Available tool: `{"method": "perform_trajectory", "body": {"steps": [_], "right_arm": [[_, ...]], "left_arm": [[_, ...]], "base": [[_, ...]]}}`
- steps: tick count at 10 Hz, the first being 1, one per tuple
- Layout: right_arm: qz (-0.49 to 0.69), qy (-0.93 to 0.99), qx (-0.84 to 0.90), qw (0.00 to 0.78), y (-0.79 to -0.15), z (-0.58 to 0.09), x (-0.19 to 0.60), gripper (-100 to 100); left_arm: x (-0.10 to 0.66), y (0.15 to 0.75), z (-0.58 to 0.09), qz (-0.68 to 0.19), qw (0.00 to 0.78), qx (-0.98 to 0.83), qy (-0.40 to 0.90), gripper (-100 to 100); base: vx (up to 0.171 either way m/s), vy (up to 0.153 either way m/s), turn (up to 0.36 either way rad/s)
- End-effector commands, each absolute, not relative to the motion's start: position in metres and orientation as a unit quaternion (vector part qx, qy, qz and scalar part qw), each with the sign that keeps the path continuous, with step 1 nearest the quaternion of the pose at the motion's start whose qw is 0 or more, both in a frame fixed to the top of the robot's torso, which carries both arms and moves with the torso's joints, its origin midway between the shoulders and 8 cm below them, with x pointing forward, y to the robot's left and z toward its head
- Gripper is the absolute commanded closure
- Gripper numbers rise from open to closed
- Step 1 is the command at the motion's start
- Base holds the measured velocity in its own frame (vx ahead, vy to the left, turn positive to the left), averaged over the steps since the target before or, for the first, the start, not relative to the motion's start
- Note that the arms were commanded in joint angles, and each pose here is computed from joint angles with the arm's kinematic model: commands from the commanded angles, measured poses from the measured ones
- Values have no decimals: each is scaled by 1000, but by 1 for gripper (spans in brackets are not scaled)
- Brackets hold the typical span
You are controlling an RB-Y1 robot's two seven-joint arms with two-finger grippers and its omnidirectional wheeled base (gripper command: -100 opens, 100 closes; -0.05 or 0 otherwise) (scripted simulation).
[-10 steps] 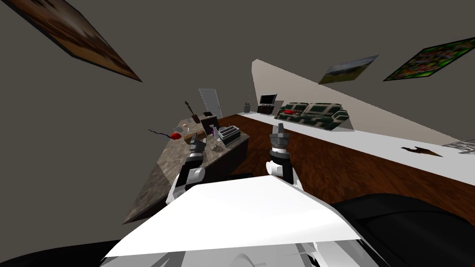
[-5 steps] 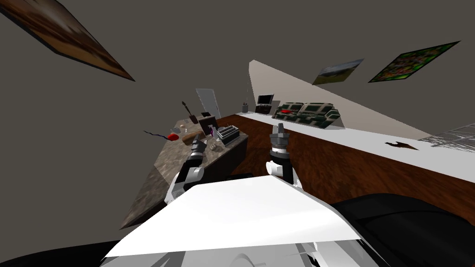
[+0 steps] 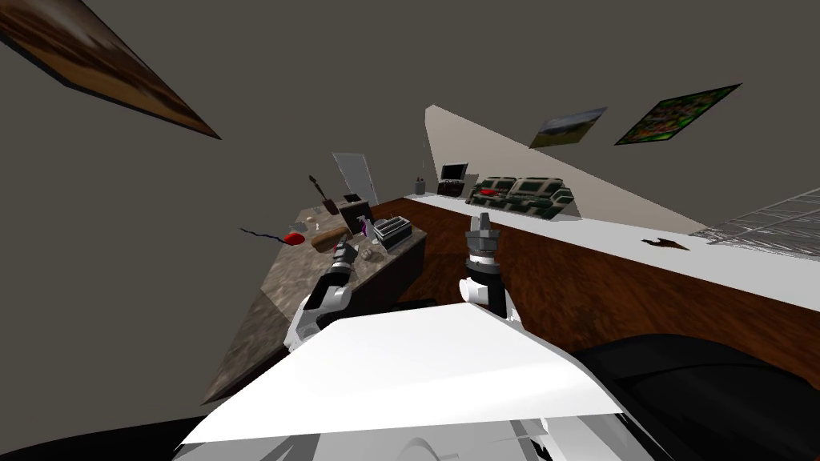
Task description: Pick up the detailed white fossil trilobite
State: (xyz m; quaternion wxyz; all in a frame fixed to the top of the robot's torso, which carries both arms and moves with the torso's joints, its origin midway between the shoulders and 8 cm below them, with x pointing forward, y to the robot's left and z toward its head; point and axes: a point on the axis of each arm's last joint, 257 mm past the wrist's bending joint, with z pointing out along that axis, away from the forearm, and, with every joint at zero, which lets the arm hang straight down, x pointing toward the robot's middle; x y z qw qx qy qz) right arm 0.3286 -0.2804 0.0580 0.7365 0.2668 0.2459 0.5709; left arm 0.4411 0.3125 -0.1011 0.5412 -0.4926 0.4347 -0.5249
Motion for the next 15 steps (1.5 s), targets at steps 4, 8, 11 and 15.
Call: {"method": "perform_trajectory", "body": {"steps": [4,8,11,15], "right_arm": [[571,246,267,736,-280,58,329,0],[571,246,267,736,-280,58,329,0],[571,246,267,736,-280,58,329,0],[571,246,267,736,-280,58,329,0]], "left_arm": [[447,323,-136,-489,514,-534,460,-100],[448,331,-163,-458,489,-569,476,-100],[448,337,-184,-435,469,-596,486,-100],[445,342,-211,-404,441,-627,499,-100]], "base": [[-21,13,-64],[-18,9,-63],[-15,4,-69],[-11,4,-53]]}}
